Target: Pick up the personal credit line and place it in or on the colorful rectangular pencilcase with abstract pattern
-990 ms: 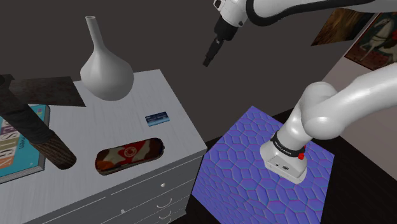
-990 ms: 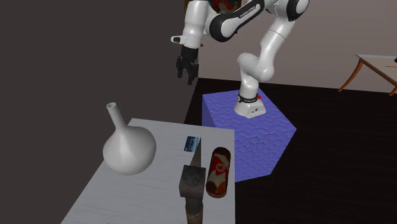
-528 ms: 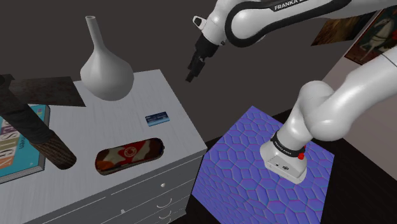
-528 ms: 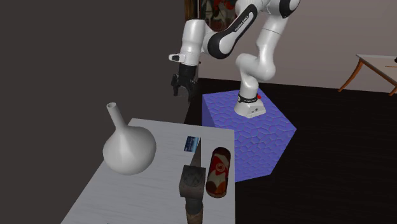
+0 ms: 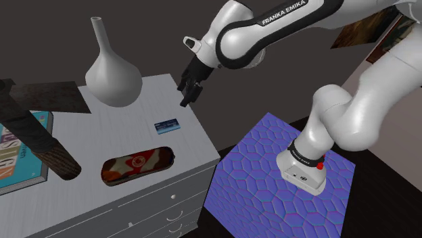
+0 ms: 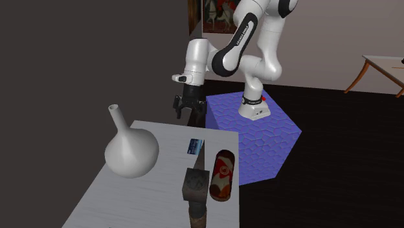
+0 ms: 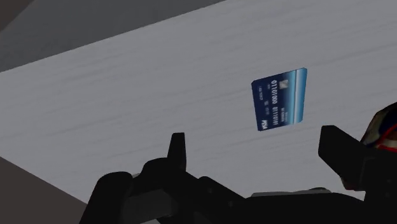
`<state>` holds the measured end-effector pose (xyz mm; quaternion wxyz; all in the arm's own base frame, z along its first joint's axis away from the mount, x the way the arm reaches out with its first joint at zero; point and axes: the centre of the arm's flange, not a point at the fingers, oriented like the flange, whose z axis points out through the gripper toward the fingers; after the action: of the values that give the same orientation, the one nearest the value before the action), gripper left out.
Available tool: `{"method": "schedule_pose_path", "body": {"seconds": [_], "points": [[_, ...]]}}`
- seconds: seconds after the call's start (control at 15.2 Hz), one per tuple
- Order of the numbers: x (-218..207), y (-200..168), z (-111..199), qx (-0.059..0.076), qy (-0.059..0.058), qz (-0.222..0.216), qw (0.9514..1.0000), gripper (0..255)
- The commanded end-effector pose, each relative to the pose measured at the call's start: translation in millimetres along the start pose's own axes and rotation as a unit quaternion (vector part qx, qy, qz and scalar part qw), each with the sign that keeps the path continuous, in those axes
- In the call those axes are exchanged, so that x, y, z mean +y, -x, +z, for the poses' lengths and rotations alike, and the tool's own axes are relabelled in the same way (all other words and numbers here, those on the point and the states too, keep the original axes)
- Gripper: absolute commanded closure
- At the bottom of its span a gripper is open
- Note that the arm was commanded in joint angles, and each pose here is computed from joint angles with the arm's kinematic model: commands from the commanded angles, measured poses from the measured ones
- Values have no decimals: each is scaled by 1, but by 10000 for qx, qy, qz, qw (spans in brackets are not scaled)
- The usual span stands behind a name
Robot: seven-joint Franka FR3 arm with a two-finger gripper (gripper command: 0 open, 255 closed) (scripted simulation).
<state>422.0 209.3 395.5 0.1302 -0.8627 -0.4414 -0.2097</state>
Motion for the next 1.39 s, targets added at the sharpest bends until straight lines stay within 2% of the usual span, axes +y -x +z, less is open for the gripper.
{"method": "schedule_pose_path", "body": {"seconds": [0.0,0.13,0.33,0.86,1.32], "points": [[-8,-7,20,117,-126,-347,9993,0],[-20,-14,38,228,-260,-677,9971,0],[-40,-24,65,393,-460,-1171,9913,0],[-45,-28,106,405,-476,-1209,9907,0],[-45,-28,106,405,-476,-1209,9907,0]]}}
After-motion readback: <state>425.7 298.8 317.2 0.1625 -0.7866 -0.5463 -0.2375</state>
